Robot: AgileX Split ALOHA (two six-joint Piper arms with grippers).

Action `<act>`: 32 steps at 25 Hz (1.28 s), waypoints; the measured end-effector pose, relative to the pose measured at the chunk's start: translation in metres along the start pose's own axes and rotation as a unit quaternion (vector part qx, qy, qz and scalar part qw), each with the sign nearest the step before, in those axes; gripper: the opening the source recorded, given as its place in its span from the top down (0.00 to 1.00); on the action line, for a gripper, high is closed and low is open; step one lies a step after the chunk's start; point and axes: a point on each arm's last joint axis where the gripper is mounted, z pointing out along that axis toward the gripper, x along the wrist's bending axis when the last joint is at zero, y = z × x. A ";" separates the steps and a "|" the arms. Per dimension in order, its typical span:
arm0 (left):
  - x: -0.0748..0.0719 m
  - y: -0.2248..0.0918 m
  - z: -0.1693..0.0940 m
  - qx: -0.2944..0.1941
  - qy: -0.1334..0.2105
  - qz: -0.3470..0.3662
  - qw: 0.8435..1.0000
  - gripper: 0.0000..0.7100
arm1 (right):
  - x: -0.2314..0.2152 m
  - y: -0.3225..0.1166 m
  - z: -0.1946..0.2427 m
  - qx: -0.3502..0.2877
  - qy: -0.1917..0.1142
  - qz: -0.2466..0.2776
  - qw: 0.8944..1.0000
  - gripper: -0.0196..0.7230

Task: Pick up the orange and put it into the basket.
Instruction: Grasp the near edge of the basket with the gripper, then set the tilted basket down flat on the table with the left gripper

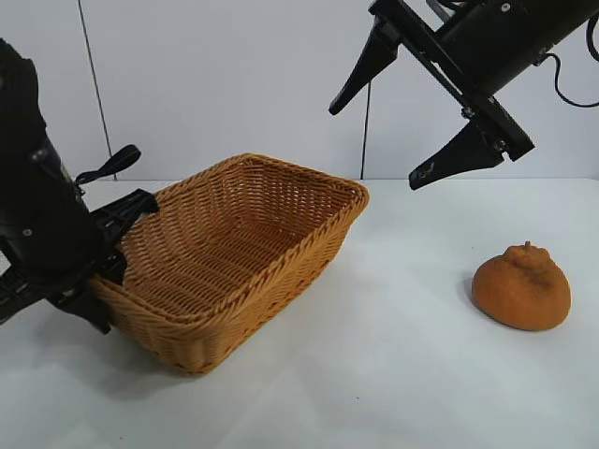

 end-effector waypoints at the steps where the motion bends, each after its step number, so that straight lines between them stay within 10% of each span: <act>1: -0.006 0.001 -0.004 0.001 -0.004 0.006 1.000 0.86 | 0.000 0.000 0.000 0.000 0.000 0.000 1.000 0.08; 8: -0.035 0.022 -0.025 0.011 -0.044 0.041 0.998 0.86 | 0.000 0.000 0.000 0.001 0.000 0.000 1.000 0.08; 16: -0.033 0.057 -0.040 0.024 -0.037 0.136 0.990 0.86 | 0.000 0.000 0.000 0.001 0.000 0.000 1.000 0.08; 32: -0.067 0.067 -0.037 0.098 -0.009 0.372 0.923 0.86 | 0.000 0.000 0.000 0.002 0.001 0.000 1.000 0.08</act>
